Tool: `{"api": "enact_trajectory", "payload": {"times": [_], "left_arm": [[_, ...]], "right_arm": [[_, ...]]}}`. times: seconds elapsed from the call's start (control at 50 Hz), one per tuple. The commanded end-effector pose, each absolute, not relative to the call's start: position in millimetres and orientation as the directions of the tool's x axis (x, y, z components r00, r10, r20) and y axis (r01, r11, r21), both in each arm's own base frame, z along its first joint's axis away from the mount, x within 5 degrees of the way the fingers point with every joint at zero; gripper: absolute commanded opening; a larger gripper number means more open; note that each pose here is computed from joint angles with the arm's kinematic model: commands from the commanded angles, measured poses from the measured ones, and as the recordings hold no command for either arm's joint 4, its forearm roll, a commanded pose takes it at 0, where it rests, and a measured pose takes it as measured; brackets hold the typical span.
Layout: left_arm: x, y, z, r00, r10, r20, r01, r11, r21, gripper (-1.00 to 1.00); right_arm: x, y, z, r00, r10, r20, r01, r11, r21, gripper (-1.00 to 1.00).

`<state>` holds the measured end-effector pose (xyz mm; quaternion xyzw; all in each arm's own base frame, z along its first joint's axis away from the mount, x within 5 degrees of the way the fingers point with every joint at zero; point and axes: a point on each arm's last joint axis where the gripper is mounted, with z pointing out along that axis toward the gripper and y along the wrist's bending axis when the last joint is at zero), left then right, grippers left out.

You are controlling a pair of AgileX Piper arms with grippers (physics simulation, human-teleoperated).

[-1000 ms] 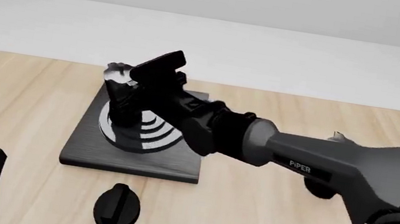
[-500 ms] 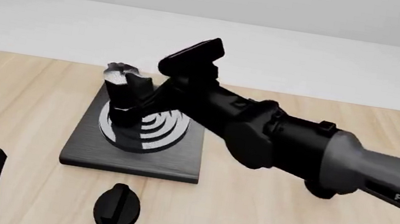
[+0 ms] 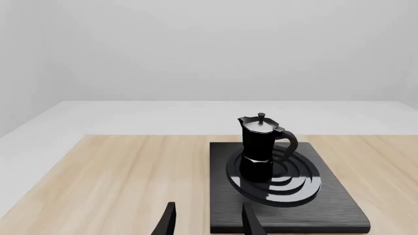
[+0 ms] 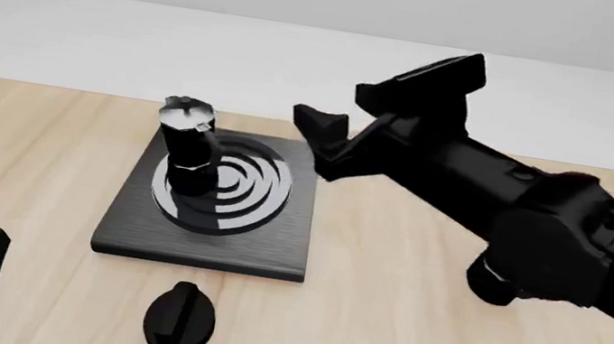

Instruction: Put both moka pots on the stove.

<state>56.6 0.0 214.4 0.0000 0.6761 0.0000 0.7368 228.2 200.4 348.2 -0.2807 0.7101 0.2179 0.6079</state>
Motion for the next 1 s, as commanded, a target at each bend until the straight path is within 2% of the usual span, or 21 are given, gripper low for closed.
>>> {"api": "enact_trajectory", "payload": {"times": [0.02, 0.42, 1.0], "left_arm": [[57, 0, 214, 0.086, 0.0, -0.996, 0.0, 1.0, 0.0, 1.0], [57, 0, 214, 0.086, 0.0, -0.996, 0.0, 1.0, 0.0, 1.0], [57, 0, 214, 0.086, 0.0, -0.996, 0.0, 1.0, 0.0, 1.0]], "right_arm": [[213, 155, 358, -0.133, -0.117, -0.984, -0.59, 0.807, -0.016, 1.0], [198, 82, 366, -0.211, -0.142, -0.967, -0.394, 0.918, -0.048, 1.0], [168, 25, 366, -0.296, -0.13, -0.946, -0.172, 0.982, -0.081, 1.0]]}}
